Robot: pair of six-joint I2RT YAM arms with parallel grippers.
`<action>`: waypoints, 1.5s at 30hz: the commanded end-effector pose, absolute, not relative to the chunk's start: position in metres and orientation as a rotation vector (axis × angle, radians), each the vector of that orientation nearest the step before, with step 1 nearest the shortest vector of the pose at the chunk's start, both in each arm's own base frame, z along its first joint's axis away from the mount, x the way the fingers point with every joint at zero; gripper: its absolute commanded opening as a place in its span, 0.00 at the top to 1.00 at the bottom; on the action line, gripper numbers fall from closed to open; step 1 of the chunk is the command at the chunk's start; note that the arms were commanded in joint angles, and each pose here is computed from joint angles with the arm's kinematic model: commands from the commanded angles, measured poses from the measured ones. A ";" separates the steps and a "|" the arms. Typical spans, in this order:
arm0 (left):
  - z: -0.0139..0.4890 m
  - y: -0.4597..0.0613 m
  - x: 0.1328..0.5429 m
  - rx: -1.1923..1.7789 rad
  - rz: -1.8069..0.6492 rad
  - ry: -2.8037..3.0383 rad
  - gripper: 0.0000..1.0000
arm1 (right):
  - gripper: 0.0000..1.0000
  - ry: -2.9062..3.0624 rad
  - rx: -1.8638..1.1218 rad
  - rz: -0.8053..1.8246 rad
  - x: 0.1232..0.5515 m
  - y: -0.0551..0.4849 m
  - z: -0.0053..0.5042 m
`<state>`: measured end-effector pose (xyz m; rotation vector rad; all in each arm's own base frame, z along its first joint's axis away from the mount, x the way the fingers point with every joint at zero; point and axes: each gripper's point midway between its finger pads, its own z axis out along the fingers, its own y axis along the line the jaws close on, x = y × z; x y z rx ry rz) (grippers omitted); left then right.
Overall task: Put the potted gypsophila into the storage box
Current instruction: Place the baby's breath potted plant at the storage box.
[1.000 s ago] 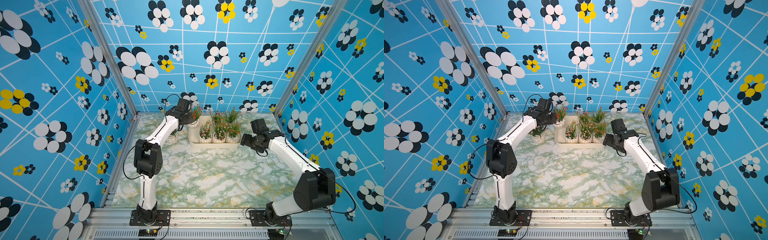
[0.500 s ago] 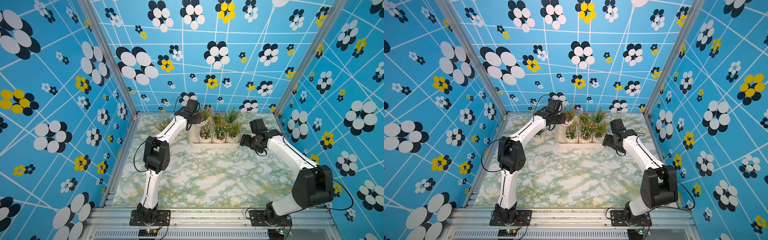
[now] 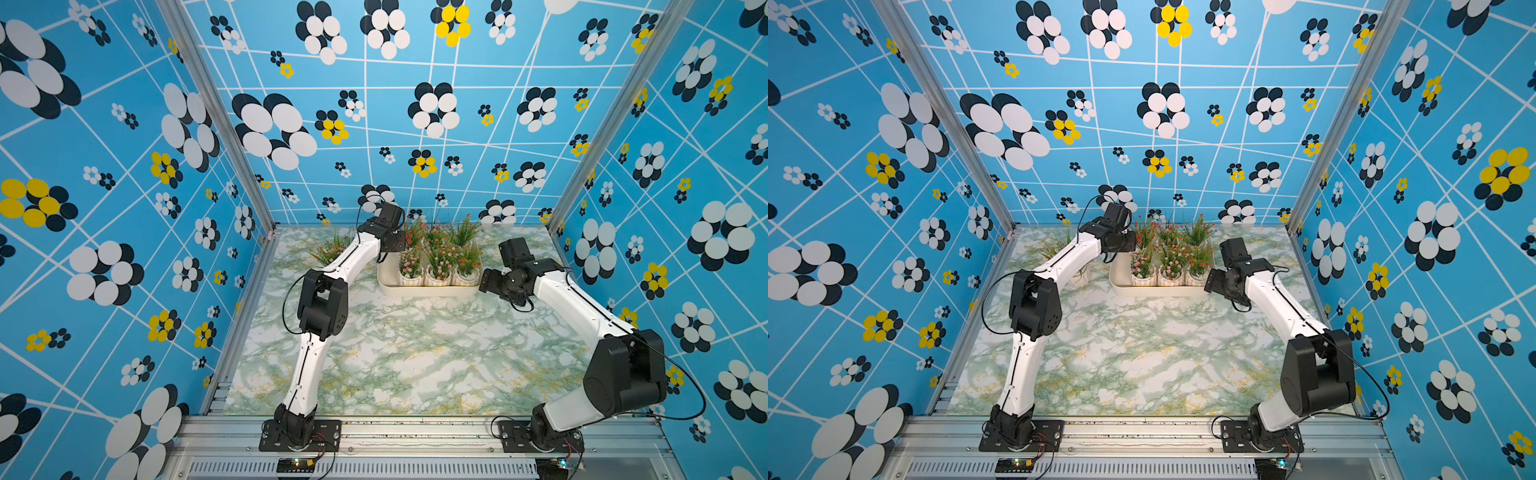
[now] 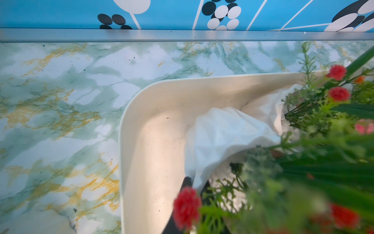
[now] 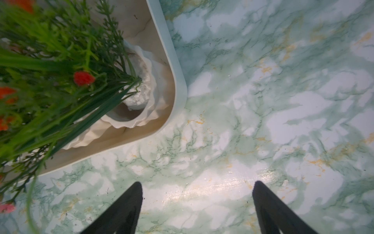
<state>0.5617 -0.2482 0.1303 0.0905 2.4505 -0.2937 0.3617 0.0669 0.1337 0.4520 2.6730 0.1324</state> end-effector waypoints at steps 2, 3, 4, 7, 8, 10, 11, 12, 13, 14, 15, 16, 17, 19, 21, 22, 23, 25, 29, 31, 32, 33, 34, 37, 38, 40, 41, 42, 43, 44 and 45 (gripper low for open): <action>0.153 -0.262 0.574 0.093 -0.353 2.375 1.00 | 0.12 2.708 0.443 0.127 0.358 0.066 0.125; 0.152 -0.262 0.575 0.091 -0.354 2.376 1.00 | 0.12 2.710 0.441 0.126 0.358 0.066 0.124; 0.151 -0.262 0.575 0.090 -0.355 2.376 1.00 | 0.12 2.711 0.442 0.125 0.358 0.066 0.123; 0.147 -0.263 0.578 0.084 -0.351 2.378 1.00 | 0.12 2.715 0.441 0.127 0.358 0.066 0.122; 0.146 -0.263 0.579 0.083 -0.349 2.377 1.00 | 0.12 2.716 0.443 0.127 0.358 0.066 0.122; 0.144 -0.264 0.581 0.082 -0.347 2.375 1.00 | 0.12 2.716 0.442 0.127 0.358 0.066 0.121; 0.144 -0.264 0.582 0.083 -0.346 2.374 1.00 | 0.12 2.716 0.442 0.127 0.358 0.066 0.121; 0.142 -0.264 0.583 0.082 -0.343 2.374 1.00 | 0.12 2.717 0.441 0.126 0.358 0.066 0.121; 0.141 -0.264 0.584 0.083 -0.340 2.373 1.00 | 0.12 2.715 0.442 0.127 0.358 0.066 0.121; 0.140 -0.264 0.585 0.081 -0.339 2.374 1.00 | 0.12 2.717 0.442 0.127 0.358 0.066 0.120; 0.139 -0.264 0.585 0.080 -0.337 2.374 1.00 | 0.12 2.719 0.441 0.124 0.358 0.066 0.120; 0.137 -0.264 0.586 0.080 -0.336 2.374 1.00 | 0.12 2.719 0.441 0.123 0.358 0.066 0.120; 0.137 -0.265 0.587 0.079 -0.336 2.373 1.00 | 0.12 2.719 0.443 0.124 0.358 0.066 0.120; 0.136 -0.266 0.589 0.080 -0.337 2.371 0.99 | 0.12 2.719 0.443 0.123 0.359 0.066 0.119; 0.136 -0.266 0.591 0.081 -0.336 2.366 0.99 | 0.12 2.721 0.442 0.125 0.359 0.066 0.119; 0.136 -0.267 0.591 0.080 -0.337 2.365 0.99 | 0.12 2.722 0.442 0.123 0.359 0.066 0.118; 0.136 -0.267 0.592 0.081 -0.335 2.365 0.99 | 0.12 2.724 0.442 0.126 0.360 0.067 0.118; 0.134 -0.266 0.593 0.079 -0.327 2.368 0.98 | 0.12 2.726 0.440 0.126 0.360 0.067 0.117; 0.132 -0.268 0.593 0.082 -0.330 2.374 0.92 | 0.12 2.728 0.440 0.129 0.363 0.068 0.116; 0.132 -0.267 0.594 0.083 -0.331 2.374 0.91 | 0.12 2.726 0.439 0.132 0.364 0.068 0.117; 0.132 -0.268 0.594 0.085 -0.330 2.372 0.90 | 0.12 2.728 0.440 0.131 0.364 0.068 0.117; 0.133 -0.268 0.595 0.086 -0.332 2.370 0.90 | 0.12 2.729 0.437 0.128 0.363 0.068 0.116; 0.132 -0.268 0.595 0.086 -0.331 2.370 0.89 | 0.12 2.727 0.437 0.129 0.364 0.068 0.117; 0.133 -0.269 0.596 0.088 -0.335 2.367 0.88 | 0.12 2.726 0.435 0.125 0.364 0.068 0.118; 0.132 -0.269 0.596 0.088 -0.334 2.369 0.88 | 0.12 2.726 0.436 0.125 0.364 0.068 0.119; 0.132 -0.270 0.596 0.088 -0.340 2.368 0.88 | 0.12 2.726 0.434 0.123 0.364 0.067 0.119; 0.134 -0.271 0.597 0.089 -0.343 2.365 0.88 | 0.12 2.726 0.435 0.122 0.364 0.067 0.119; 0.134 -0.271 0.597 0.088 -0.347 2.364 0.88 | 0.12 2.725 0.435 0.122 0.364 0.067 0.120; 0.134 -0.271 0.598 0.088 -0.348 2.364 0.88 | 0.12 2.726 0.435 0.123 0.364 0.067 0.119; 0.134 -0.272 0.598 0.089 -0.349 2.364 0.88 | 0.12 2.727 0.436 0.120 0.364 0.067 0.119; 0.135 -0.272 0.599 0.088 -0.350 2.361 0.88 | 0.12 2.727 0.435 0.119 0.364 0.066 0.119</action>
